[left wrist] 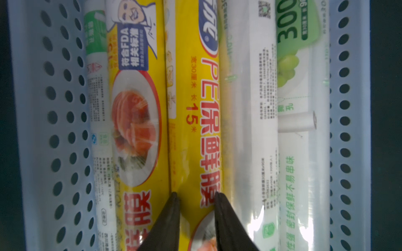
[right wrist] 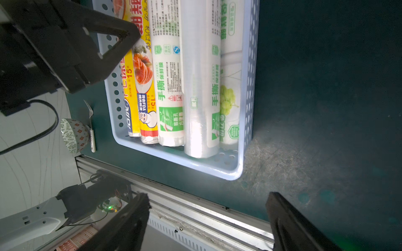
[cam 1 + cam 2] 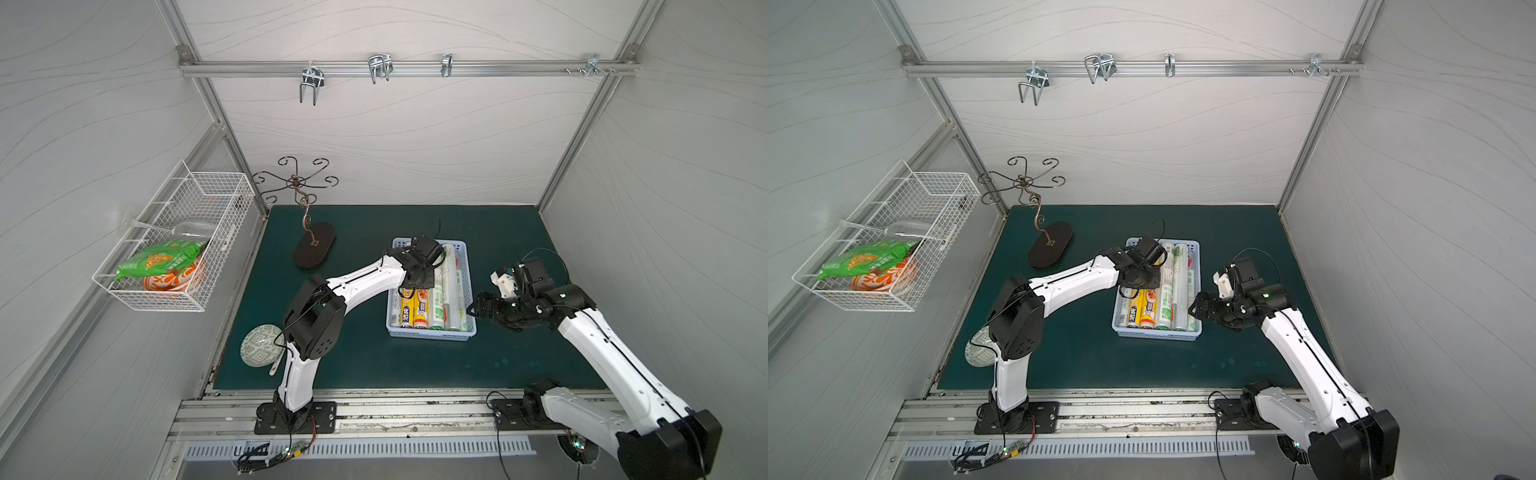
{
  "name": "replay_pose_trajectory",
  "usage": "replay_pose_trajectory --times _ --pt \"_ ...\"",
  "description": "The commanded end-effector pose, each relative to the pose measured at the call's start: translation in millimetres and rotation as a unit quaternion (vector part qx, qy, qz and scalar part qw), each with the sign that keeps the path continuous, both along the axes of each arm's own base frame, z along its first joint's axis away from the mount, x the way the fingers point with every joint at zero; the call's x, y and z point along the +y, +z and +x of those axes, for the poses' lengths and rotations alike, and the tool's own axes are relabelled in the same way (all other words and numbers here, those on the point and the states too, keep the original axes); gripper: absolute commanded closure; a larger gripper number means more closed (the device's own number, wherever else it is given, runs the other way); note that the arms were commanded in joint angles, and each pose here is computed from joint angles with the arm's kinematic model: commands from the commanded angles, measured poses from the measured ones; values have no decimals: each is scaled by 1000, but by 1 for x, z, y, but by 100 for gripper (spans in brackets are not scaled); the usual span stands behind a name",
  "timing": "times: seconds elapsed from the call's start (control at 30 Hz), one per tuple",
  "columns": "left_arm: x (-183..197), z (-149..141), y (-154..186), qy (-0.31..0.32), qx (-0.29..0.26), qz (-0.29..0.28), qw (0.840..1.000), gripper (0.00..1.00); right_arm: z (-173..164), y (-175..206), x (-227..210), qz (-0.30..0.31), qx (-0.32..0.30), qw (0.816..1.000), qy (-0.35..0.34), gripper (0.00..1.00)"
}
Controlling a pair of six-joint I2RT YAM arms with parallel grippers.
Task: Put the plastic wrap into the basket
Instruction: Place the plastic wrap in the basket, then reset both arms
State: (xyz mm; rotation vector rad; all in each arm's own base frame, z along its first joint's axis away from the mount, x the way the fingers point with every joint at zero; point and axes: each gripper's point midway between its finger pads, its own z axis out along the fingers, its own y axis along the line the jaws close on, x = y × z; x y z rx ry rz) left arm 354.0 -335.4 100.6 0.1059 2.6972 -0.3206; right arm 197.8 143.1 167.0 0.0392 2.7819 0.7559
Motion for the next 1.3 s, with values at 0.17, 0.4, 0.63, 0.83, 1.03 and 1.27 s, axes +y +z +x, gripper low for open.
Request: replay_pose_trajectory --times 0.17,0.4,0.63,0.83,1.03,1.27 --pt "40 12 88 4 -107 -8 994 50 43 31 -19 -64 -104 992 -27 7" --pt "143 24 126 83 -214 33 973 28 97 44 -58 -126 -185 971 -88 1" --pt "262 23 112 215 -301 109 922 1 149 24 -102 -189 -272 934 -134 1" --pt "328 11 80 272 -351 178 878 1 174 -11 -120 -254 -340 896 -133 1" --pt "373 -1 58 305 -349 213 860 1 188 -50 -126 -249 -345 895 -135 1" --pt "395 1 22 320 -354 186 859 1 195 -64 -113 -201 -399 889 -99 1"
